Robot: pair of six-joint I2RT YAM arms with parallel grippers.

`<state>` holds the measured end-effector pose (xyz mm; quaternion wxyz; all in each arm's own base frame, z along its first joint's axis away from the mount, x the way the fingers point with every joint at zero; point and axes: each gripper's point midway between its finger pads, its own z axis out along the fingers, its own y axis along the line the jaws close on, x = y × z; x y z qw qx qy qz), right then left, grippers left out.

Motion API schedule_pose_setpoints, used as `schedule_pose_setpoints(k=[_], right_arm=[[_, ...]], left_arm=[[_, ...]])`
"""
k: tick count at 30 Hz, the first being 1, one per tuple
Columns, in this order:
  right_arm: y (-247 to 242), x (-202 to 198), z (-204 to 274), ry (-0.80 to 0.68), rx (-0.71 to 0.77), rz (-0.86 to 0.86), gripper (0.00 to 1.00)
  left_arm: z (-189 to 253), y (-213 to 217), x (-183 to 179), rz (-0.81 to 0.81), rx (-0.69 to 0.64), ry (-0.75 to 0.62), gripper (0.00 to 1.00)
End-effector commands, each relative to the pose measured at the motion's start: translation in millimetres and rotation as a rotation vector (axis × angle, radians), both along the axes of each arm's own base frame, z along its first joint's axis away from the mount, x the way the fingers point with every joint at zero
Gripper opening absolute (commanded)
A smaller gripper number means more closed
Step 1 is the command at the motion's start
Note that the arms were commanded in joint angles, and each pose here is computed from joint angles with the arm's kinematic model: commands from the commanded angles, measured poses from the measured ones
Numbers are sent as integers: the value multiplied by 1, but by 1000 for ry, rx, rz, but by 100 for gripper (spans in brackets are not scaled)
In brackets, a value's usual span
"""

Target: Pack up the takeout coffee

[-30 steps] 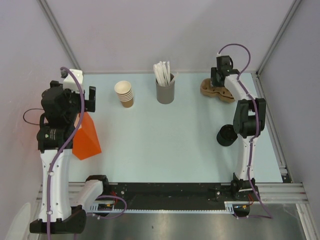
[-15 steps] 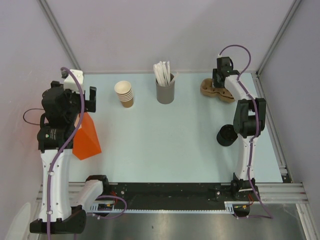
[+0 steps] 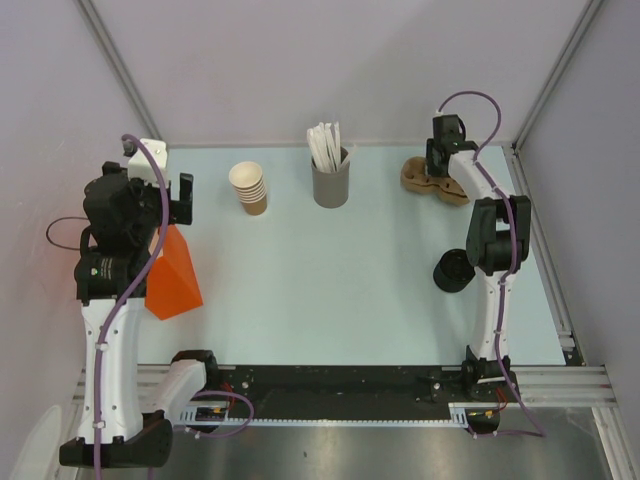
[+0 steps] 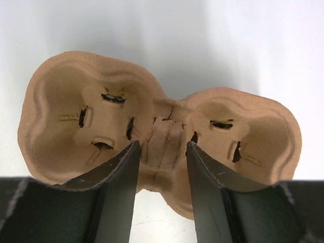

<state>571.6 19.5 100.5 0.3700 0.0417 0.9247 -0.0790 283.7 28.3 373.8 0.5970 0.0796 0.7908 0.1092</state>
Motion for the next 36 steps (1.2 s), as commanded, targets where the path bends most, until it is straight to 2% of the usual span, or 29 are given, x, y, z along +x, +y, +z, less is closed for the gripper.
schedule_pose_setpoints(k=[1,4,14,27,36], right_arm=[[3,11,3,-30,4,-2,45],[3,10,2,-28,9,-3,43],[-1,10,23,-66,11,-8,22],[-3,10,70,-154,0,-13,24],[0,8,85,-175,-1,1,23]], left_arm=[[6,-3,1,-5,-24,-32,100],[7,-3,1,-7,-26,-32,100],[4,-4,1,-8,-25,-28,99],[0,-5,1,-14,-28,-23,99],[2,-5,0,-15,-30,-28,99]])
